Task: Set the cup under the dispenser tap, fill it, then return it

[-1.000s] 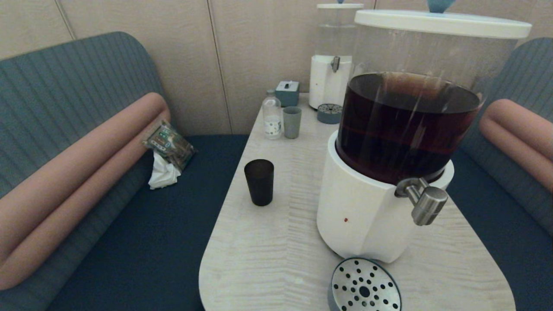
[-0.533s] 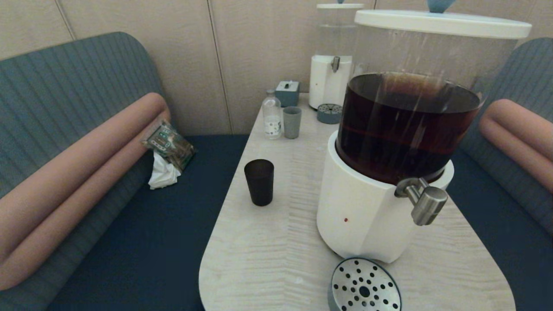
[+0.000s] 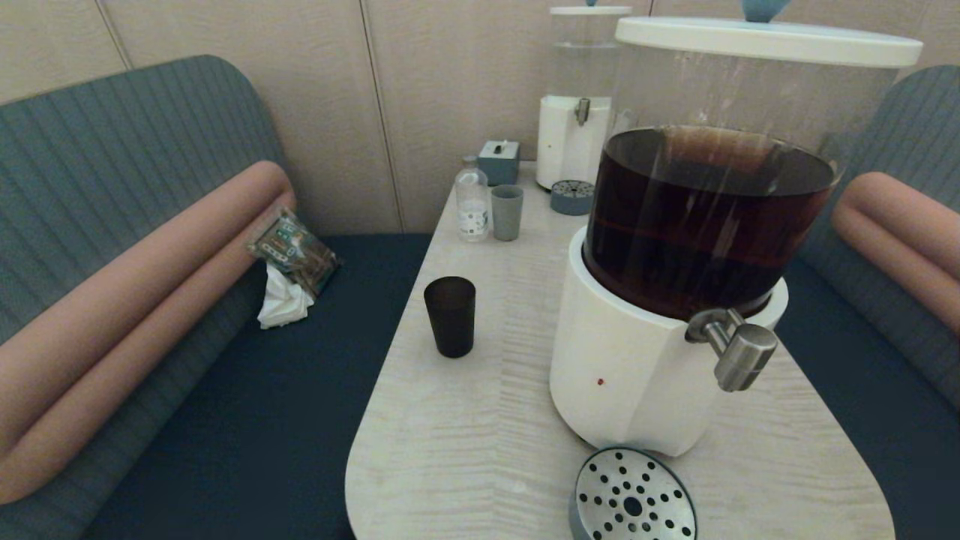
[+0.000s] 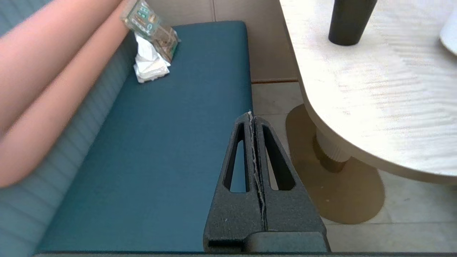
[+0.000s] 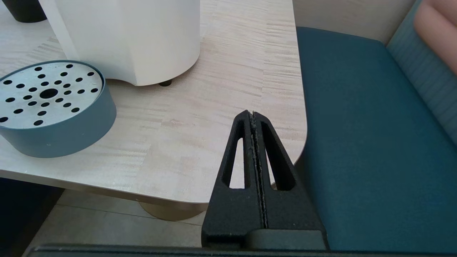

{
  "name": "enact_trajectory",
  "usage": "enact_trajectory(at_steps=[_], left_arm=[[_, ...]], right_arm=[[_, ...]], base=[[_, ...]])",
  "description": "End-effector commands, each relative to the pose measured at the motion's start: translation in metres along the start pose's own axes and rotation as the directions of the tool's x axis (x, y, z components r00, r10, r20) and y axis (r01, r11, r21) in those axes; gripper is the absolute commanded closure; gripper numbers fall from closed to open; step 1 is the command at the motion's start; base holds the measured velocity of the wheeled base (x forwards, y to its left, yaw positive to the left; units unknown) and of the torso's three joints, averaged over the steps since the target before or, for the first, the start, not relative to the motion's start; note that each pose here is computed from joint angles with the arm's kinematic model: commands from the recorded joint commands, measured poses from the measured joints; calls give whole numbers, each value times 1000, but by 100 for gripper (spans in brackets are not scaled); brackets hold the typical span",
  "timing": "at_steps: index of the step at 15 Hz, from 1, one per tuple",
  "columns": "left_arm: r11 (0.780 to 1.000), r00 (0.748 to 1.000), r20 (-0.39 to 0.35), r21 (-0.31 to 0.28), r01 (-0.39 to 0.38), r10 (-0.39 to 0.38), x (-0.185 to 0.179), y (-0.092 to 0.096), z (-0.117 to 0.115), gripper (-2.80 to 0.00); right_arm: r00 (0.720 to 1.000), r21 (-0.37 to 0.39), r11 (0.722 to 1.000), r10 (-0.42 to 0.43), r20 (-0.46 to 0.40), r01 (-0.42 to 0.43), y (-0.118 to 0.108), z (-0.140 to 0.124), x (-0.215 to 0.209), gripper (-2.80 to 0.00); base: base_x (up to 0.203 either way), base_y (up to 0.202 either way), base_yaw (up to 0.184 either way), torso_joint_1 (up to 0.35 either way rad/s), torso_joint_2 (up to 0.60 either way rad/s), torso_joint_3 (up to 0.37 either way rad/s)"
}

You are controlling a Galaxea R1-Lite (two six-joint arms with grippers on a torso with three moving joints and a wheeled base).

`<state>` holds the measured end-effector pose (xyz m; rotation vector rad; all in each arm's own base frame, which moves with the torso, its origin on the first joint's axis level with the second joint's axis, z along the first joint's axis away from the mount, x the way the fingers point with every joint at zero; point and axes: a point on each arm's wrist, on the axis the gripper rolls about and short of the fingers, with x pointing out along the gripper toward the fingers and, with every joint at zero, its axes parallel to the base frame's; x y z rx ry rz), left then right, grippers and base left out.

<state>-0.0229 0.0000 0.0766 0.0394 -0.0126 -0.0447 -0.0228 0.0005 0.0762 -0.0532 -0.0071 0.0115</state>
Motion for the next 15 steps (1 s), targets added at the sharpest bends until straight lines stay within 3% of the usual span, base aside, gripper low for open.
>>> enact_trajectory(at_steps=[1,15], left_arm=[[1000,1000,2,-6,0,0,0,0,0,0],[1000,1000,1,-6,0,0,0,0,0,0]], right_arm=[[1000,0,1000,1,-2,-1,0,-1,0,0],[1000,4,1000,1,-2,-1,0,-1,0,0]], base=[[0,0,0,0,0,0],[0,0,0,0,0,0]])
